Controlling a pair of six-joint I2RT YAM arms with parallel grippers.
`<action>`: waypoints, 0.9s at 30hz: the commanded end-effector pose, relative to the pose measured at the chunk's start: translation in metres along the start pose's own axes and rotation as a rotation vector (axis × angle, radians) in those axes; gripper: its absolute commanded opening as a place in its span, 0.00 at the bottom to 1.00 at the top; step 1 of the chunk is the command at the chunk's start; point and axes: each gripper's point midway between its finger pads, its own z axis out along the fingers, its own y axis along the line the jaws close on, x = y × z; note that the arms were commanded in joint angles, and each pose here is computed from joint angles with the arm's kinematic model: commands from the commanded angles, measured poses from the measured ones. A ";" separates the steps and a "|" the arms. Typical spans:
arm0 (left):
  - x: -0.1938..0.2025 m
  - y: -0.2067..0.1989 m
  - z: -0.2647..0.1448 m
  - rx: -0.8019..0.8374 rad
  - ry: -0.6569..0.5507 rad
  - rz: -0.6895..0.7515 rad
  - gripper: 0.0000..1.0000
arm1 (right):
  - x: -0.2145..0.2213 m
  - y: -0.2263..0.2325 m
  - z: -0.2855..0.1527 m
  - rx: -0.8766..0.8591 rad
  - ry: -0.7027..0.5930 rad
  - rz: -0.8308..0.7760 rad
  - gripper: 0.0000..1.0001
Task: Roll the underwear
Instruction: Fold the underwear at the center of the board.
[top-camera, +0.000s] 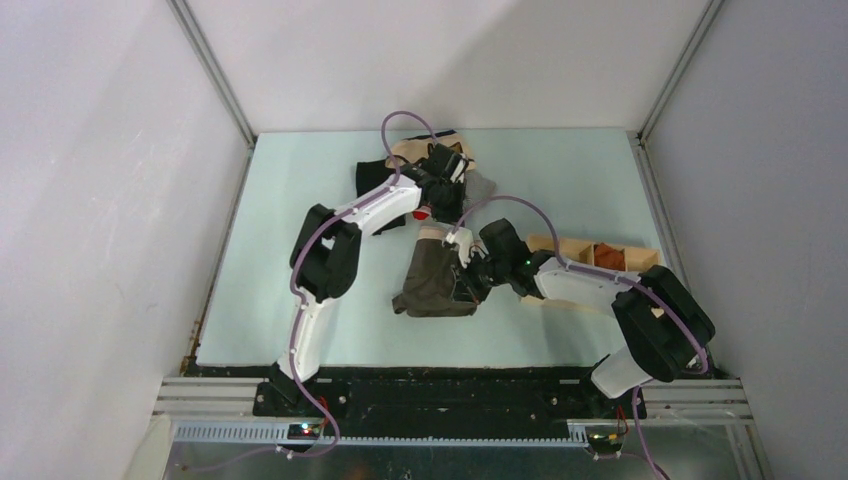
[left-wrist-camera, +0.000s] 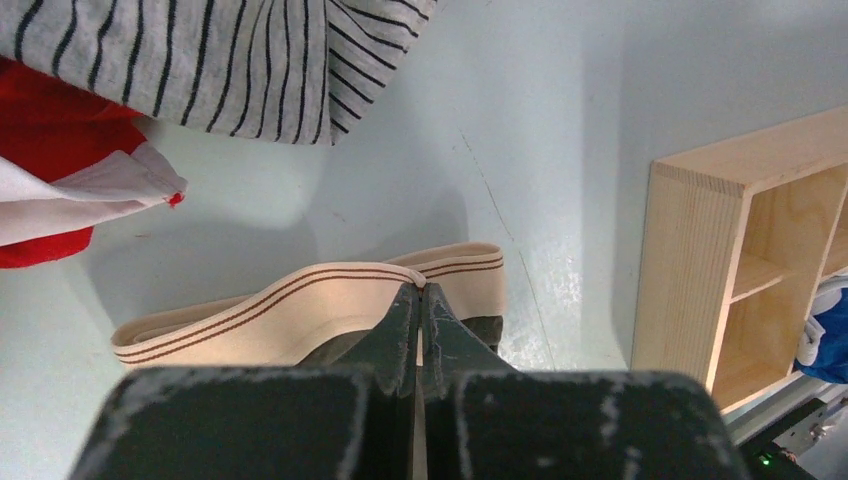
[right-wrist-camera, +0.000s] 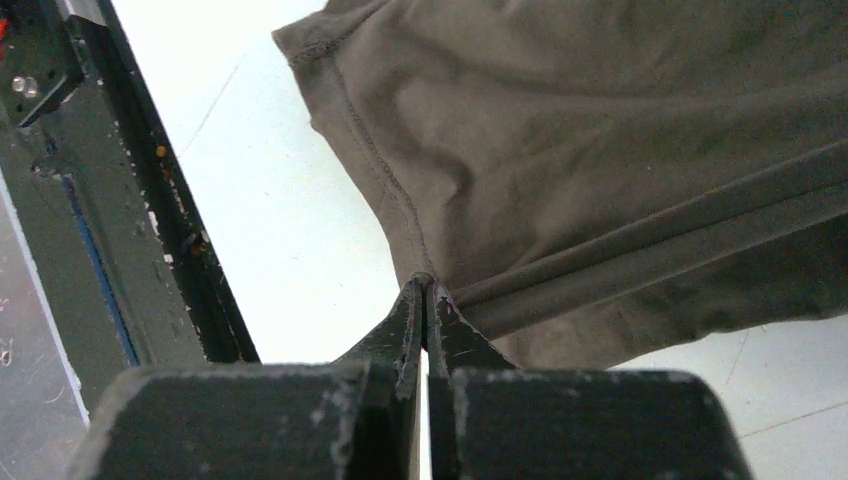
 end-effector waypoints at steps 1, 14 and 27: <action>-0.025 -0.017 -0.009 0.060 -0.068 0.038 0.00 | -0.003 -0.008 0.000 0.047 0.033 0.018 0.00; -0.017 -0.024 -0.004 0.100 -0.046 0.015 0.00 | 0.000 -0.011 -0.007 0.074 0.050 0.028 0.00; -0.037 -0.016 -0.044 -0.013 -0.137 0.036 0.00 | -0.033 0.008 -0.030 0.039 -0.030 0.038 0.00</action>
